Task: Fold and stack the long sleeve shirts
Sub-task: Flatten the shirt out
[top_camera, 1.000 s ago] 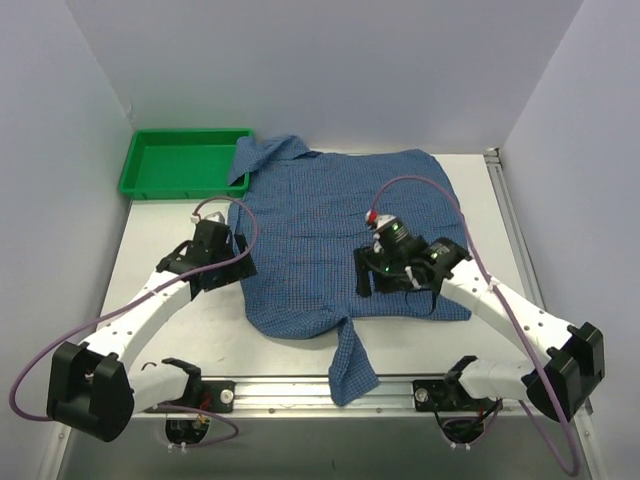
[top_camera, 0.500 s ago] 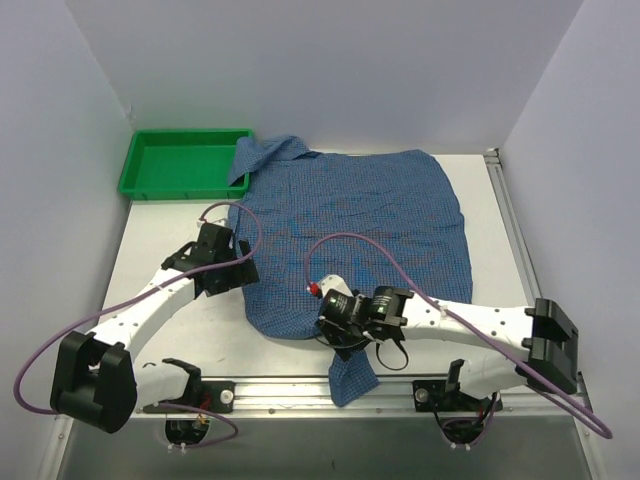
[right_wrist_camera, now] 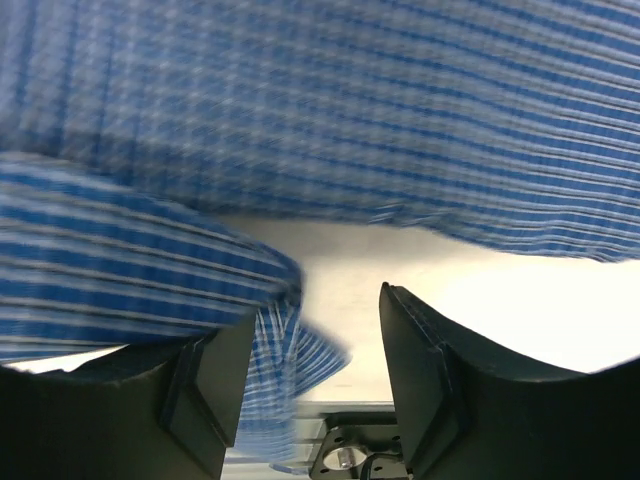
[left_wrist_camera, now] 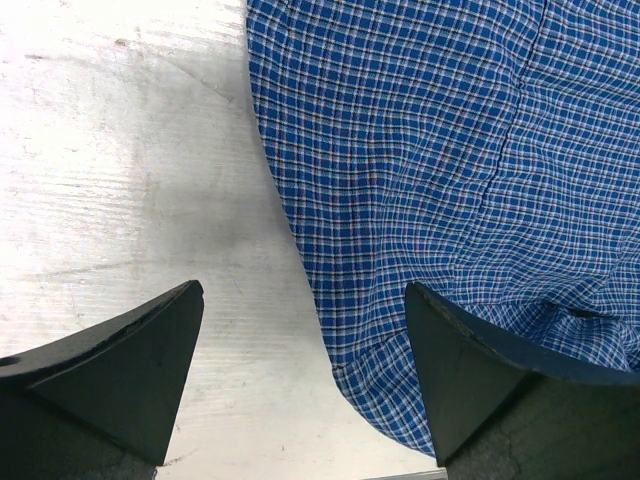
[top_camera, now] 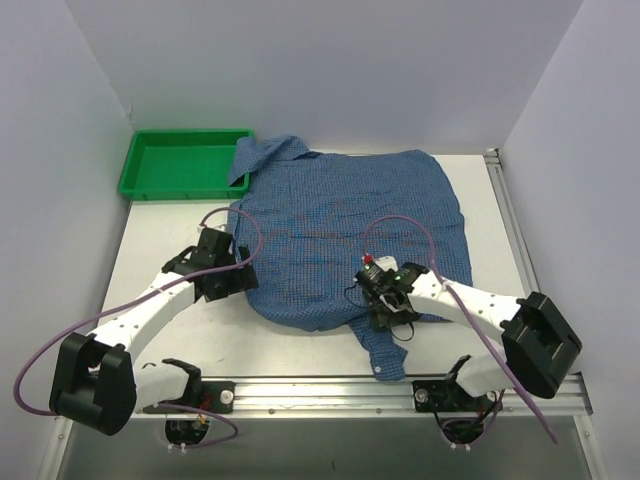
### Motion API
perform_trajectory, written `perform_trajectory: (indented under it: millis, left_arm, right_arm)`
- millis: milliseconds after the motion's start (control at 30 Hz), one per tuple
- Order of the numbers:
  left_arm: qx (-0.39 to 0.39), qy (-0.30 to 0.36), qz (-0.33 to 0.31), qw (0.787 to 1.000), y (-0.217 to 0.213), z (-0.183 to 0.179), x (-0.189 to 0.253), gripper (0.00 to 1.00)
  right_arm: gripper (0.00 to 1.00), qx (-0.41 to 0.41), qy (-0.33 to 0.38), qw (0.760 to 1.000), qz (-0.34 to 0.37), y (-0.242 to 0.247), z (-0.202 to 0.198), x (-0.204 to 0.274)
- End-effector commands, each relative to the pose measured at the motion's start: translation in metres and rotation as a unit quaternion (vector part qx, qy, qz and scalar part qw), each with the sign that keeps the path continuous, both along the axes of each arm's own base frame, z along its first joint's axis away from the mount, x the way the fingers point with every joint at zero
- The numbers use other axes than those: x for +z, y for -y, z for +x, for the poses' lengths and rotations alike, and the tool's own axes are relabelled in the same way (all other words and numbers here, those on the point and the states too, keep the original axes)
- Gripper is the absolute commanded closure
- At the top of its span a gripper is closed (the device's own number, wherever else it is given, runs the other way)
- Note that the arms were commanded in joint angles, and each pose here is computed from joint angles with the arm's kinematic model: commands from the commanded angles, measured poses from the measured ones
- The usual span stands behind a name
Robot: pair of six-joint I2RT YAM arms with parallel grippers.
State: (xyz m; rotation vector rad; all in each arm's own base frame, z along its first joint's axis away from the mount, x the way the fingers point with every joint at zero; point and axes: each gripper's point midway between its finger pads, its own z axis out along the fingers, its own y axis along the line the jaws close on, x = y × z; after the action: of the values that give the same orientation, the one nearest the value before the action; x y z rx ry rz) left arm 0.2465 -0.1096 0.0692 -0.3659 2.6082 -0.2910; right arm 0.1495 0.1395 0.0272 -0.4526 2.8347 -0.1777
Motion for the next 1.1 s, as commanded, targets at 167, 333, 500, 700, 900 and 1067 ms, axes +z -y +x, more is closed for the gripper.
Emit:
perform_trajectory:
  millis: [167,333,500,700,900,1067]
  left_arm:
    - [-0.009,0.006,0.001,1.000,0.000,0.003,0.002,0.09]
    - [-0.021,0.017,0.003,1.000,0.003,0.014,0.012,0.09]
    - [-0.025,0.025,0.018,0.999,-0.003,0.029,0.020,0.09]
    - [-0.010,0.016,0.024,1.000,-0.015,0.030,0.012,0.09]
    - [-0.015,0.019,0.017,1.000,-0.015,0.027,0.012,0.09]
    - [-0.016,0.038,0.016,0.999,-0.020,0.028,0.023,0.09]
  right_arm:
    - [0.47,0.011,0.053,0.998,0.033,0.000,0.009,0.040]
    - [0.48,0.153,0.094,0.981,0.070,-0.045,-0.008,0.075]
    - [0.55,0.257,0.073,0.961,0.073,-0.077,-0.035,0.070]
    - [0.59,0.259,0.042,0.964,0.031,-0.075,-0.037,0.035]
    - [0.52,0.224,0.033,0.974,-0.022,-0.057,-0.016,0.010]
    - [0.52,0.208,0.019,0.977,-0.034,-0.051,-0.004,-0.001]
